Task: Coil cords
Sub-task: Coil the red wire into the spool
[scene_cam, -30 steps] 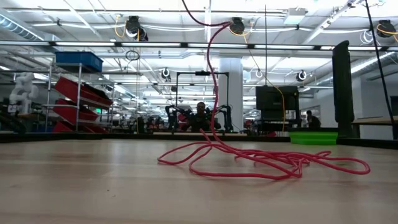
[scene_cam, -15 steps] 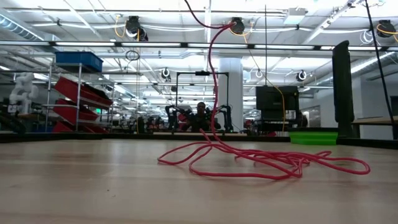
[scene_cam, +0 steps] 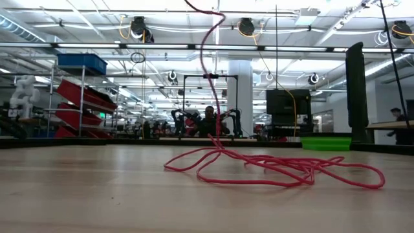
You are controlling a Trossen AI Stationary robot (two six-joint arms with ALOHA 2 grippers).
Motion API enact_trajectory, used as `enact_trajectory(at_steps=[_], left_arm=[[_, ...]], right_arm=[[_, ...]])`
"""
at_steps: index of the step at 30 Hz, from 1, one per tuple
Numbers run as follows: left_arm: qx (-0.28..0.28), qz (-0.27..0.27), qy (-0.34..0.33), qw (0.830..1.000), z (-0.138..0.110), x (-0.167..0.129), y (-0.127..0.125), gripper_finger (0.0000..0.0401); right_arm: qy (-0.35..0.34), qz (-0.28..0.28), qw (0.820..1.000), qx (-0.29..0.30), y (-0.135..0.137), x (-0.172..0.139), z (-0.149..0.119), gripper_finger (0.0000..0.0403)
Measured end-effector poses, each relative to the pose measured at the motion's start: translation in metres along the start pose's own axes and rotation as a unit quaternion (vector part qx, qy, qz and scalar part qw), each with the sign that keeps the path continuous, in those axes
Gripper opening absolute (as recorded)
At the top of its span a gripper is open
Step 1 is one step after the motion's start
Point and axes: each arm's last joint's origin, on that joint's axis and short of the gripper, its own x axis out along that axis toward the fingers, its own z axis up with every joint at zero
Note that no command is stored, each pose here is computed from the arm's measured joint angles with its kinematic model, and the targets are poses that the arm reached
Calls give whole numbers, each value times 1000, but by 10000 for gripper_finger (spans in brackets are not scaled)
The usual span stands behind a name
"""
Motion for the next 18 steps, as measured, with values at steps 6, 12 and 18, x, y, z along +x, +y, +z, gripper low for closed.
enact_trajectory(at_steps=[6, 12, 18], left_arm=[[4, -1, 0, 1000, 0, 0, 0, 2], [9, -3, 0, 1000, 0, 0, -1, 2], [10, -3, 0, 1000, 0, 0, -1, 2]], right_arm=[[26, 2, 1000, -9, -2, -8, 4, 77], [61, 18, 998, -21, -1, -30, 15, 78], [55, 55, 995, -59, 9, -58, 33, 78]])
